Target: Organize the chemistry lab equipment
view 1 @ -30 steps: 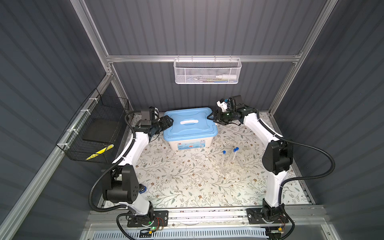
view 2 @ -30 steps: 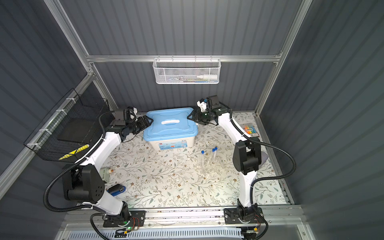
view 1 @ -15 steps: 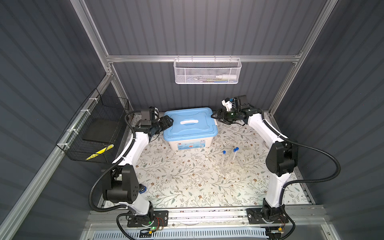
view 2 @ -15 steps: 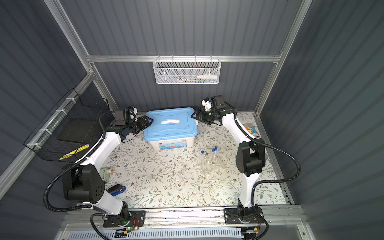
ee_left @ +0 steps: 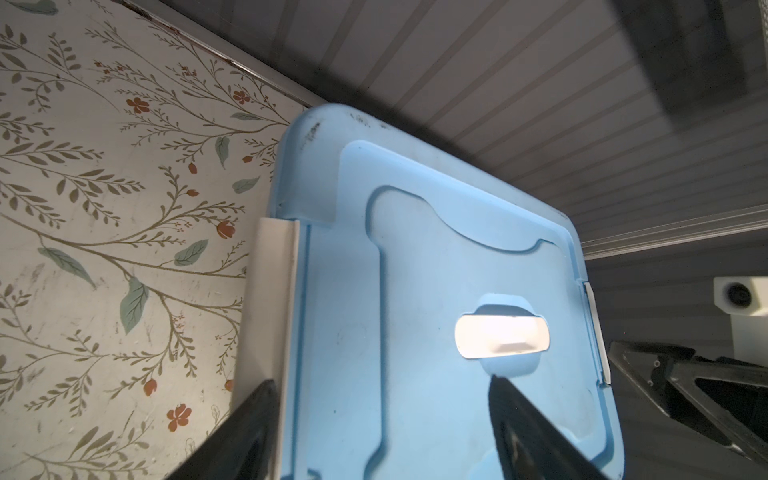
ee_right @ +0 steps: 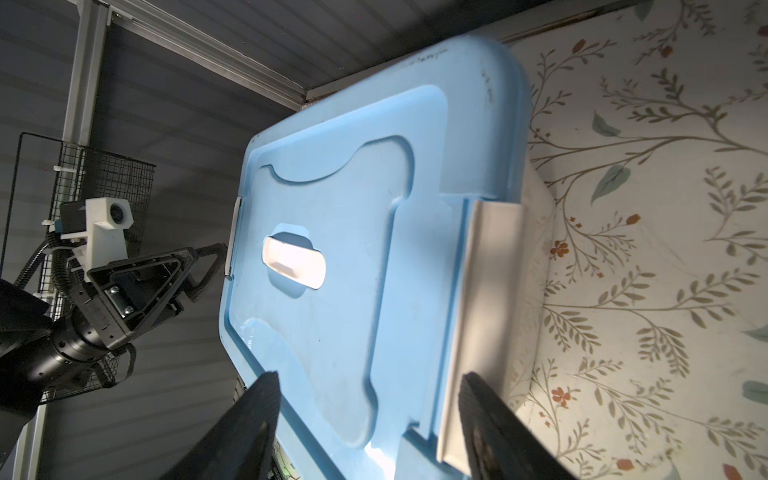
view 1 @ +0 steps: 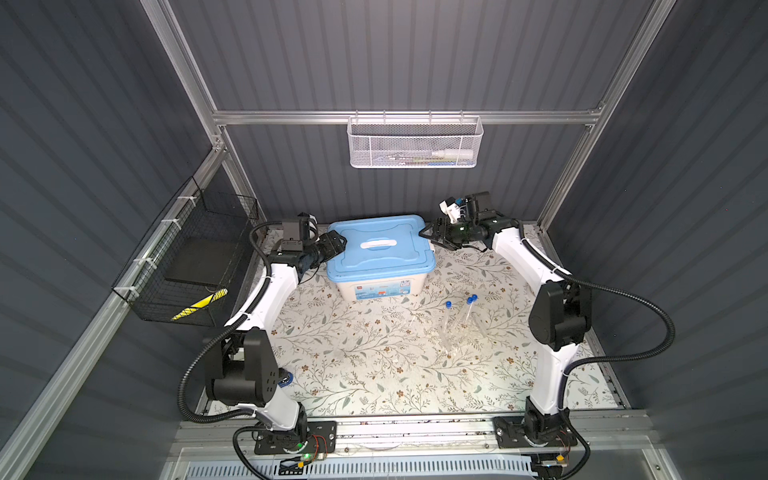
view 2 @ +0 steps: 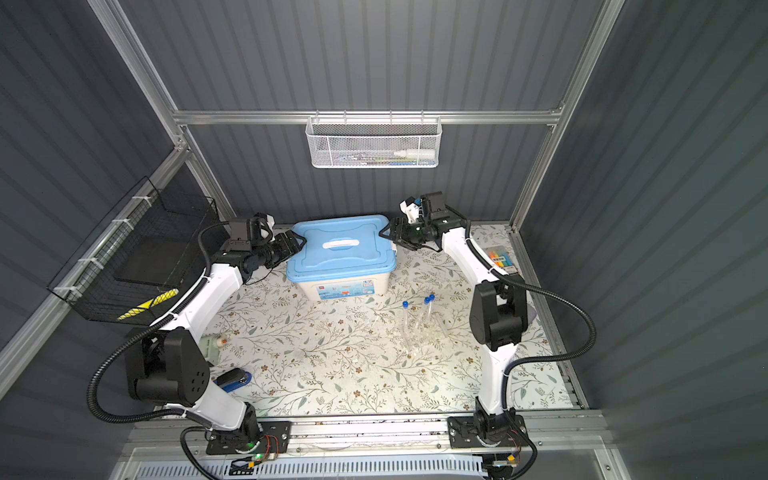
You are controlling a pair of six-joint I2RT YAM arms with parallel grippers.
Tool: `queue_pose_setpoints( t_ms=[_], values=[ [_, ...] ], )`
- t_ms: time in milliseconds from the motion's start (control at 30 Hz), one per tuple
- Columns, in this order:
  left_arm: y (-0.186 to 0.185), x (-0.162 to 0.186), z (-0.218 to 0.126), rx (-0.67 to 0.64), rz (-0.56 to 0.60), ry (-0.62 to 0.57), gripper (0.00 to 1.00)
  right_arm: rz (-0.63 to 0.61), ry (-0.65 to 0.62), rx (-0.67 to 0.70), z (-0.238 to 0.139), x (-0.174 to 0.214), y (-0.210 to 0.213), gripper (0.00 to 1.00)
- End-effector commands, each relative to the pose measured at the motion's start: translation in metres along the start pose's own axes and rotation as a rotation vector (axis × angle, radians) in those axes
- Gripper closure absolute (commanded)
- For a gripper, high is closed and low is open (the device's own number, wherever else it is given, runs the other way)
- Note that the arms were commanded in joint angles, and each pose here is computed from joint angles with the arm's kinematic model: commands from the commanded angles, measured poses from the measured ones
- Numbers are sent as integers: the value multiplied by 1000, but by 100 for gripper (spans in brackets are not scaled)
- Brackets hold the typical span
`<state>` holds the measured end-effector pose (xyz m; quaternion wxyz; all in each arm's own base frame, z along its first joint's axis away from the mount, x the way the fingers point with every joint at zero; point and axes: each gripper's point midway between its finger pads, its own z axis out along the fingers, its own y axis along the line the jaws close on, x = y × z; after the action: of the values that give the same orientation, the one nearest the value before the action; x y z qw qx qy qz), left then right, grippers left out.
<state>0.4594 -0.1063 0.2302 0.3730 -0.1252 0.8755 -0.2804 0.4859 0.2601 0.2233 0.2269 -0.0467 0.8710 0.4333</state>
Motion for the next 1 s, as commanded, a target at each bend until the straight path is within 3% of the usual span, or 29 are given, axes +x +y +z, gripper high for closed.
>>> queue_pose_setpoints(
  t_ms=[0,967],
  values=[
    [-10,5,8,41,-10,37,19,16,39,-33,12,9,0,30],
    [-23,18,25,89,-10,84,20,14,106,-35,40,27,13,30]
  ],
)
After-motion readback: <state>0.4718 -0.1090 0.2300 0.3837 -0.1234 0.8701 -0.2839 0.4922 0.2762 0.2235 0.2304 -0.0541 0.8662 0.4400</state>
